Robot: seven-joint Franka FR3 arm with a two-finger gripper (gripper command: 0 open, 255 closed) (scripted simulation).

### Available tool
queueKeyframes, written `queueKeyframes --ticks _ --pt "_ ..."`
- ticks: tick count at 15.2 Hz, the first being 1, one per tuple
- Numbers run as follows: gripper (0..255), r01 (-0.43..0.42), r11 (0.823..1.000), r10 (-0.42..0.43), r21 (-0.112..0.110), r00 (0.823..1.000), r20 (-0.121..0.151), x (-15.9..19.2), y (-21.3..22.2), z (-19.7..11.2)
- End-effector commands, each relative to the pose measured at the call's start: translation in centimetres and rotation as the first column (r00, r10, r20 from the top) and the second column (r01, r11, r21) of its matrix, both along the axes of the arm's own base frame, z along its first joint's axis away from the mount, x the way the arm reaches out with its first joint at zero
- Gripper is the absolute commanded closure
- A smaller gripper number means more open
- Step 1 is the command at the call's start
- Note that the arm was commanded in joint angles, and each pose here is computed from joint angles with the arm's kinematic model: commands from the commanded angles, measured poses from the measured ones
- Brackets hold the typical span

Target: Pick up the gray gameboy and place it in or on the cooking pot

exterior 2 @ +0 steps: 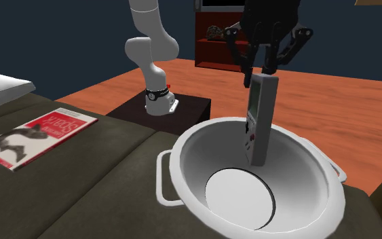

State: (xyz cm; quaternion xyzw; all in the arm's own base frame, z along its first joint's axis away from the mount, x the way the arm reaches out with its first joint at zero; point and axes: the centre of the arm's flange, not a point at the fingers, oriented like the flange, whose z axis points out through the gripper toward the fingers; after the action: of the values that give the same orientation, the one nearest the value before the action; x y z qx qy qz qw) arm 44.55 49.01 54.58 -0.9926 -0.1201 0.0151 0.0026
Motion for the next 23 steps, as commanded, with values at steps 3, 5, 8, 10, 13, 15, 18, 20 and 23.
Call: queueKeyframes --ticks 3,5,8,10,13,15,18,20,23 --pt "255 0.0 1.0 0.0 0.001 1.0 0.001 0.1 0.0 -2.2" --pt "255 0.0 1.0 0.0 0.001 1.0 0.001 0.1 0.0 -3.4" --pt "255 0.0 1.0 0.0 0.001 1.0 0.001 0.1 0.0 -3.4" --pt "255 0.0 1.0 0.0 0.001 1.0 0.001 0.1 0.0 -3.4" --pt "255 0.0 1.0 0.0 0.001 1.0 0.001 0.1 0.0 -3.4" --pt "0 0.0 1.0 0.0 0.001 1.0 0.001 0.1 0.0 -3.4" --pt "0 0.0 1.0 0.0 0.001 1.0 0.001 0.1 0.0 -3.4" --pt "0 0.0 1.0 0.0 0.001 1.0 0.001 0.1 0.0 -2.1" --pt "0 0.0 1.0 0.0 0.001 1.0 0.001 0.2 0.0 1.6"
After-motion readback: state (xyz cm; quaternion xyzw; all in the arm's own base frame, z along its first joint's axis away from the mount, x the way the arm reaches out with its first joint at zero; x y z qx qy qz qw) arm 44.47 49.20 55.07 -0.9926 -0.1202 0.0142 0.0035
